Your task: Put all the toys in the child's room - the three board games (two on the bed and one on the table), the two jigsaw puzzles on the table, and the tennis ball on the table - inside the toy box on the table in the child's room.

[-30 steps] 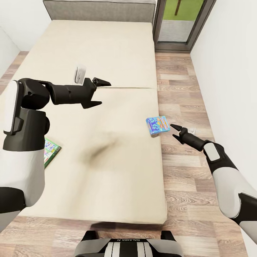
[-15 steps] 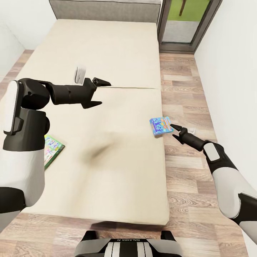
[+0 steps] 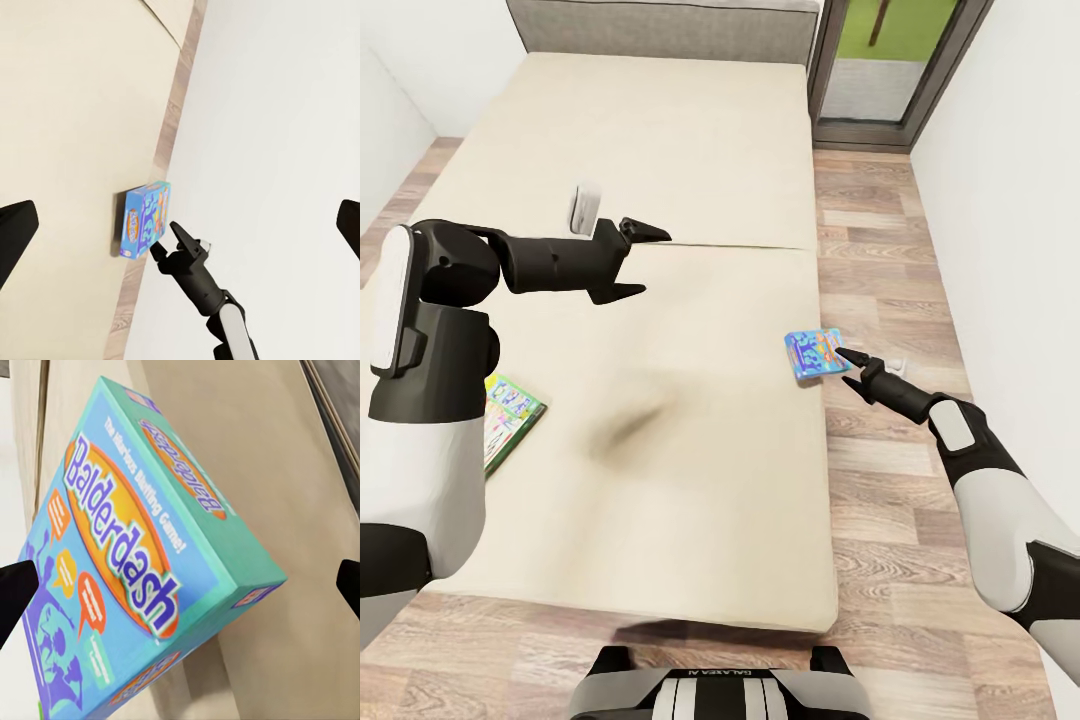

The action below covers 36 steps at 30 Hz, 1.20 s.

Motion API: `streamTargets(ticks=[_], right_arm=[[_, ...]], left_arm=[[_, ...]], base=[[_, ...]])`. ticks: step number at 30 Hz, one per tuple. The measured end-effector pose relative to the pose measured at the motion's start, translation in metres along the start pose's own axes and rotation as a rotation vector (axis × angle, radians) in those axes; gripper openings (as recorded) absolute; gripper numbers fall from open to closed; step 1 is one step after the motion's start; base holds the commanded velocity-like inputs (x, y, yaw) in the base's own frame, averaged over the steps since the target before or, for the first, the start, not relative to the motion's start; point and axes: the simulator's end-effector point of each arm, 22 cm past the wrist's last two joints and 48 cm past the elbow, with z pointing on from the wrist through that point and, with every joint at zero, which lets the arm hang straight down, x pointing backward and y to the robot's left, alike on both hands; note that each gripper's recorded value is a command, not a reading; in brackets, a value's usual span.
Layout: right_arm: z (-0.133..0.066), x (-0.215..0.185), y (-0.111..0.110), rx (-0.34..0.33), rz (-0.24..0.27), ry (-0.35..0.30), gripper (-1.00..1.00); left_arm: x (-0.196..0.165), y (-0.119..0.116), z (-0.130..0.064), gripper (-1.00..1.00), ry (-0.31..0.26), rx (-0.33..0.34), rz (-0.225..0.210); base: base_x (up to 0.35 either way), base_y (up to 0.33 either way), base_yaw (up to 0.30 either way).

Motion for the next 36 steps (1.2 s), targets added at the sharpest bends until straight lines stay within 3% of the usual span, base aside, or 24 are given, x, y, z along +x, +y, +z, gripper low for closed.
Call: streamTargets(ticks=[36], right_arm=[[0.0014, 0.0023, 0.0009, -0.002, -0.001, 0.003, 1.0]], left_arm=[[-0.0006, 0.0006, 0.0005, 1.0, 0.001, -0.001, -0.002]], base=[[0.0, 0.0, 0.003]])
